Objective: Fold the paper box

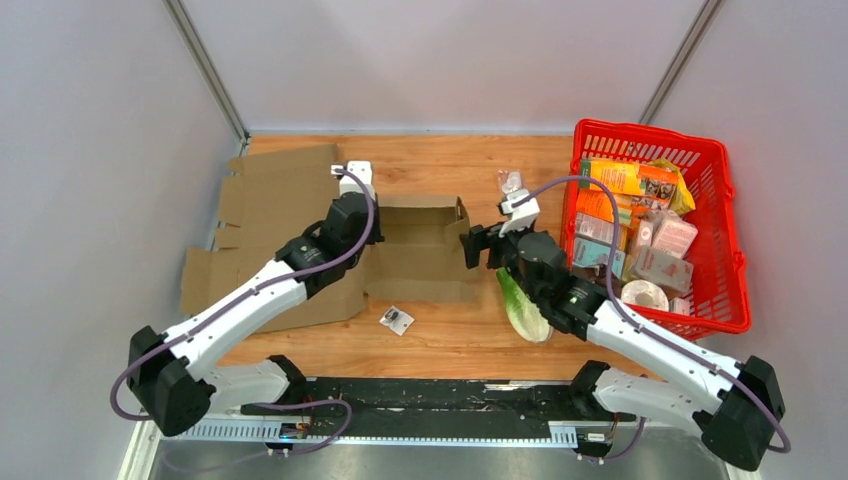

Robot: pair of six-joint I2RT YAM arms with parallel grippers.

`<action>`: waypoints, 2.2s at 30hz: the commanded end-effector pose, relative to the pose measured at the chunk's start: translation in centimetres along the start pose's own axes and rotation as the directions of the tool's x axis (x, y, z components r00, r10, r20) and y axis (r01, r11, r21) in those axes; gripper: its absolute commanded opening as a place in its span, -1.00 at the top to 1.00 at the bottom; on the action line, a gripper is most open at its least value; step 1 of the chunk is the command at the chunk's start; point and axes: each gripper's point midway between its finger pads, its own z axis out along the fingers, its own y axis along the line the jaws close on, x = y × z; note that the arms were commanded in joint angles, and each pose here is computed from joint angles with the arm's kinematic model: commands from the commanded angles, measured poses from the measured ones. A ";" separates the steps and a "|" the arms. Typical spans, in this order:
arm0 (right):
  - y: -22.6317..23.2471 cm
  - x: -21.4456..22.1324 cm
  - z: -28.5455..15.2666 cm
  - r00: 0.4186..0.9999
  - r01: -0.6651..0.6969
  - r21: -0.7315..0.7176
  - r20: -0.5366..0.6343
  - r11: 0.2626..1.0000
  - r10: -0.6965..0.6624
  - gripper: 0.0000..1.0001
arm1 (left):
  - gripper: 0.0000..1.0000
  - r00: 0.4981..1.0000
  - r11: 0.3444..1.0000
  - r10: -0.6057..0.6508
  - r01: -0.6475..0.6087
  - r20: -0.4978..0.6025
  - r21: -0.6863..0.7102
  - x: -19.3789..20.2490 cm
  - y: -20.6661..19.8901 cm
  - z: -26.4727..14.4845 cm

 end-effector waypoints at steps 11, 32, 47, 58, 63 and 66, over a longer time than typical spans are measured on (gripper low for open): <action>-2.8 -2.1 2.3 0.985 -0.164 0.108 -0.045 0.981 0.169 -0.83 | 1.00 0.986 0.994 0.099 -0.091 0.133 -0.059 4.1 -2.1 9.3; -3.8 5.3 9.8 0.920 -0.153 0.115 -0.345 0.982 0.184 -0.55 | 1.00 0.984 0.987 0.138 -0.127 0.109 -0.103 9.8 -0.9 12.0; -5.0 8.6 10.1 0.890 -0.081 0.162 -0.433 0.983 0.145 -0.52 | 1.00 0.994 0.990 0.087 -0.080 0.064 -0.114 12.4 0.1 11.7; -5.5 10.7 9.4 0.877 -0.080 0.182 -0.454 0.980 0.156 -0.42 | 0.97 0.995 0.989 0.088 -0.081 0.051 -0.128 13.2 0.4 12.1; -5.0 7.6 8.8 0.911 -0.044 0.108 -0.405 0.993 0.085 -0.58 | 1.00 0.995 0.986 0.095 -0.088 0.041 -0.139 13.4 0.5 12.2; -4.6 6.4 8.2 0.931 0.013 0.005 -0.366 1.000 -0.010 -0.69 | 1.00 0.995 0.986 0.095 -0.088 0.041 -0.139 13.4 0.6 12.1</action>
